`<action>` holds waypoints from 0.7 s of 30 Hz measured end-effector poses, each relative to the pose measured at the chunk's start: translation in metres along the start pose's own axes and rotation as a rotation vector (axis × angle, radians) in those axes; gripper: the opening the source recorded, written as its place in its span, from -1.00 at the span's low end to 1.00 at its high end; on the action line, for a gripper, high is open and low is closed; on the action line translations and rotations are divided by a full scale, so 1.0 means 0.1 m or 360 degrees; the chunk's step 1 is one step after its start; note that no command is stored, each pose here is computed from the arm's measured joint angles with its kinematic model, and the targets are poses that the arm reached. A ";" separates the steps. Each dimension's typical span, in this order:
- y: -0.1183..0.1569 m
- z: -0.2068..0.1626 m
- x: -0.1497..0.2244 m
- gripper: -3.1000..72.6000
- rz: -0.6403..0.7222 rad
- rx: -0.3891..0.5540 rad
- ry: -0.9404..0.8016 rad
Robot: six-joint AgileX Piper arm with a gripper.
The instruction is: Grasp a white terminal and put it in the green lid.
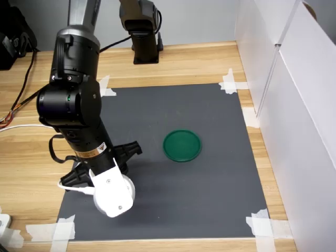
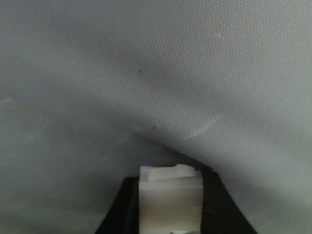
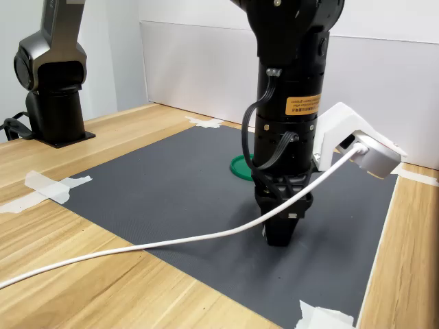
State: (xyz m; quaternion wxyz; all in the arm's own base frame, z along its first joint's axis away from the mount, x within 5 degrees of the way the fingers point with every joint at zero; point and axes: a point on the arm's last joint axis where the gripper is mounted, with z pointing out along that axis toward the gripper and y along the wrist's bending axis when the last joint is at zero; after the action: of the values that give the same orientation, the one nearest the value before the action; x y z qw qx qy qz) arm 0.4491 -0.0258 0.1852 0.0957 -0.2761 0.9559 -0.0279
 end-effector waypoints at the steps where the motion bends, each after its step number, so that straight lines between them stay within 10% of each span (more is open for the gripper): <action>1: 0.00 -0.02 0.00 -0.18 -0.0007 0.0003 -0.0005; 10: 0.20 -0.70 -0.09 -0.18 -0.0135 0.0100 -0.0177; 21: 1.10 -1.14 -0.15 -0.18 -0.0498 0.0023 -0.0241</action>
State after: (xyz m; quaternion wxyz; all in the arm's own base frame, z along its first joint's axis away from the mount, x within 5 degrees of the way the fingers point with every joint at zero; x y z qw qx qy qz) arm 0.3818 0.0751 0.2874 0.1638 -0.4221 0.8912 -0.0285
